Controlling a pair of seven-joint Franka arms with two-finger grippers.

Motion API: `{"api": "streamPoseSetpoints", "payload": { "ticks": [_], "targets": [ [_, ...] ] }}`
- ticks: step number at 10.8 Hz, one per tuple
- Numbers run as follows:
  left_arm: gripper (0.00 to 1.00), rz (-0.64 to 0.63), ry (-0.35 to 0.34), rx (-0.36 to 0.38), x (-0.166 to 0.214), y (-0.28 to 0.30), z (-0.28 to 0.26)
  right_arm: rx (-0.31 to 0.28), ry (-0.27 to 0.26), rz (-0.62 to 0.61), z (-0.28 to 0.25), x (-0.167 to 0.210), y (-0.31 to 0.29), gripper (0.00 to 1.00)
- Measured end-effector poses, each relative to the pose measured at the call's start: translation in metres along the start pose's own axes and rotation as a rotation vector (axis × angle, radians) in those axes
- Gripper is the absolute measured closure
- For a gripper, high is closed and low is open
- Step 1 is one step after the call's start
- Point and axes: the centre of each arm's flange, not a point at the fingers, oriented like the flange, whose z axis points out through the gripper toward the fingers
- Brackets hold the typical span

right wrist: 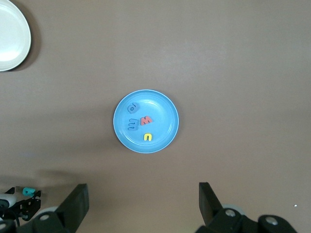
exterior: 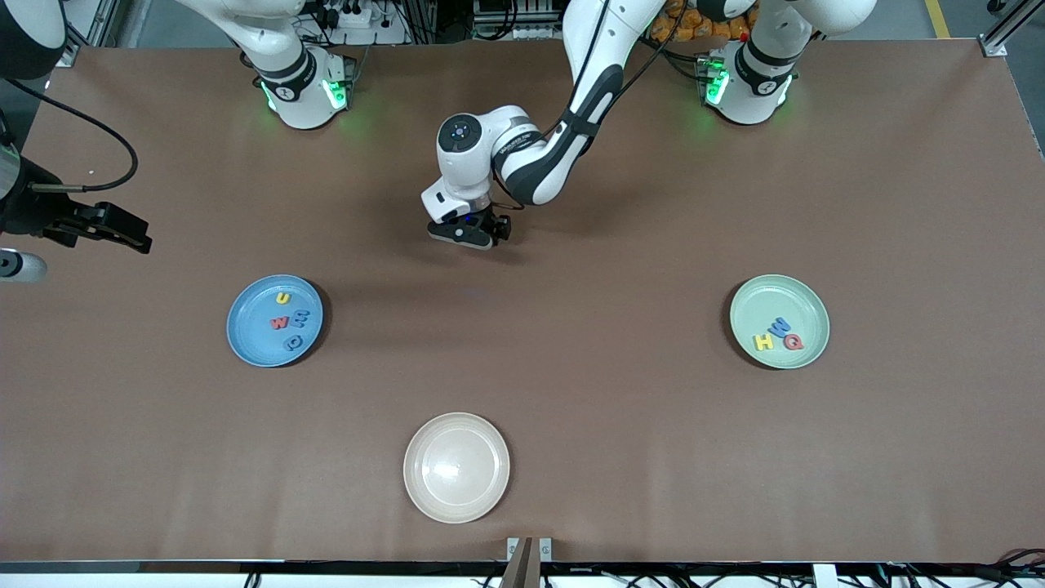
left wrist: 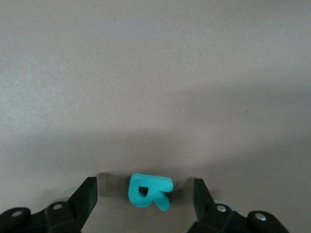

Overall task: Sort upper and lower case letters into plates
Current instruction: 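Close the left gripper on the teal R and lift it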

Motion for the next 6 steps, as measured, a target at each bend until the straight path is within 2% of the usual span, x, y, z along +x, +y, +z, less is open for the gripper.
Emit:
{"api": "streamPoseSetpoints", "payload": {
  "ticks": [6],
  "targets": [
    [0.21, -0.005, -0.003, -0.006, -0.0002, 0.001, -0.0008, -0.001, -0.014, 0.0, 0.0012, -0.0015, 0.0002, 0.0]
  ]
}}
